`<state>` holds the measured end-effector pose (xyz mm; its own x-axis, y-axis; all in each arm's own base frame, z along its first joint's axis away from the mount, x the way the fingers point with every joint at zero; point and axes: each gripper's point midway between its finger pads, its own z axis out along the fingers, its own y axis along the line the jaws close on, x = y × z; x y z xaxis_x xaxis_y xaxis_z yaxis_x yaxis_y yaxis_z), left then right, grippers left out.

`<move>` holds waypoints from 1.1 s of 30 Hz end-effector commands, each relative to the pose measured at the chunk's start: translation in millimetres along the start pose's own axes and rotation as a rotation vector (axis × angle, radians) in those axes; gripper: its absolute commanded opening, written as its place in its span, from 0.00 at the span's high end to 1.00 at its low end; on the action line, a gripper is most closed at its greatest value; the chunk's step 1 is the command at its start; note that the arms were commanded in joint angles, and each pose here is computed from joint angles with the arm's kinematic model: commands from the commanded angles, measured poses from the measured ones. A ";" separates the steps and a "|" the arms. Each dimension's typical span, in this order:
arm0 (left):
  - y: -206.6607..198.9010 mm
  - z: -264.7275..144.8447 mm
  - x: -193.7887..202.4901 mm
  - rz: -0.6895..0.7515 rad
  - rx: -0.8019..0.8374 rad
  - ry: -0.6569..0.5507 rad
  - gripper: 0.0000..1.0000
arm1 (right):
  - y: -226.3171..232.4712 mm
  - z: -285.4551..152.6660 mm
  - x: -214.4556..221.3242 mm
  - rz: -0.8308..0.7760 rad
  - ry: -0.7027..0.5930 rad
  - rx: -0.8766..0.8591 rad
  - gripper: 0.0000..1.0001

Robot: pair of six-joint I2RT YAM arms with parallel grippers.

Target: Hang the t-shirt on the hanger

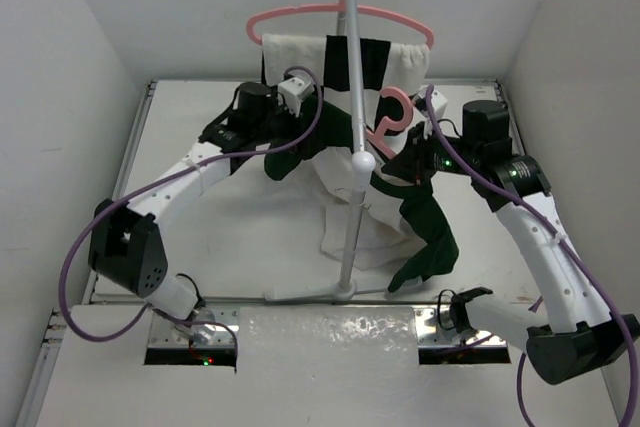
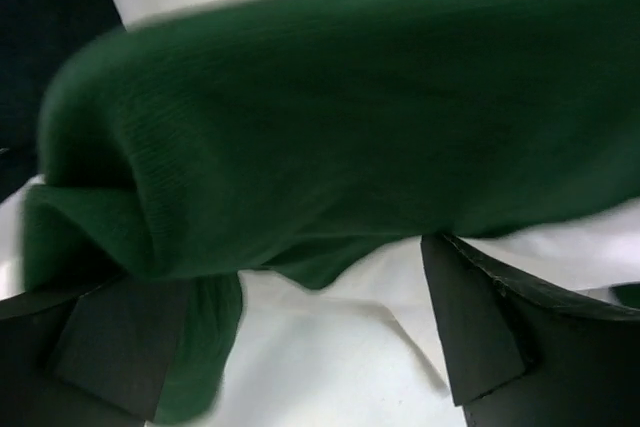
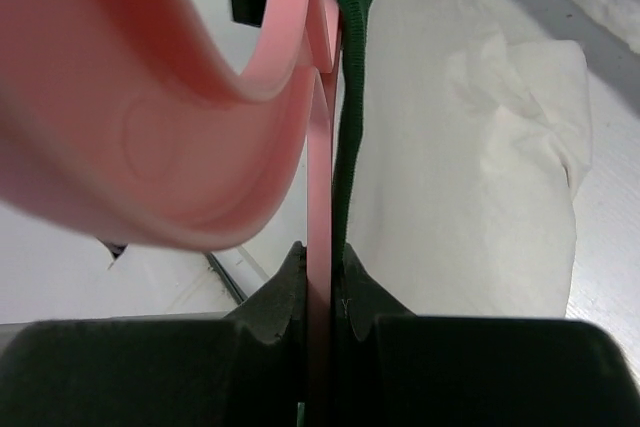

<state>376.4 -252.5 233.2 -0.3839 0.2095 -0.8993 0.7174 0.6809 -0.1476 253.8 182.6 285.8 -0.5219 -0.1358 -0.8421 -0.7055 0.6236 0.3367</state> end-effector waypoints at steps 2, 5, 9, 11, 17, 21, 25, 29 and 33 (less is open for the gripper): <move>-5.9 15.0 -45.8 -0.029 0.034 -0.119 0.23 | 19.0 -4.7 -24.6 -0.069 -0.111 -0.076 1.00; -7.6 22.1 -45.1 -0.056 0.056 -0.101 0.95 | 15.1 -6.1 -17.2 -0.069 -0.097 -0.047 1.00; -1.6 11.3 -16.7 -0.045 0.032 -0.029 1.00 | -25.1 -8.6 -5.9 -0.007 -0.045 0.181 1.00; 4.8 -4.2 5.9 -0.054 0.014 0.004 1.00 | -35.4 -5.1 -1.4 0.008 -0.023 0.212 1.00; 1.2 -44.1 50.7 0.074 0.007 0.080 1.00 | -41.2 3.7 -22.6 -0.088 -0.012 0.184 1.00; 2.4 -62.1 66.3 0.130 -0.029 0.090 1.00 | -38.8 -5.4 -56.0 -0.206 -0.025 0.183 1.00; -11.8 -68.3 60.7 0.128 0.026 0.060 1.00 | -38.4 -5.5 -65.7 -0.265 0.025 0.155 1.00; -20.4 -81.2 35.6 0.168 0.051 0.032 0.69 | -26.6 -3.2 -70.1 -0.450 0.077 0.025 1.00; -11.0 -102.0 1.9 0.272 -0.036 -0.007 0.44 | -20.5 -10.2 -83.8 -0.571 0.084 -0.014 1.00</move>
<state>303.8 -197.3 223.0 -0.3133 0.3758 -0.8721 0.7853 0.6189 -0.0154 311.8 170.8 326.1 -0.2818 -0.4566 -0.8438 -0.8379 0.5457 -0.0155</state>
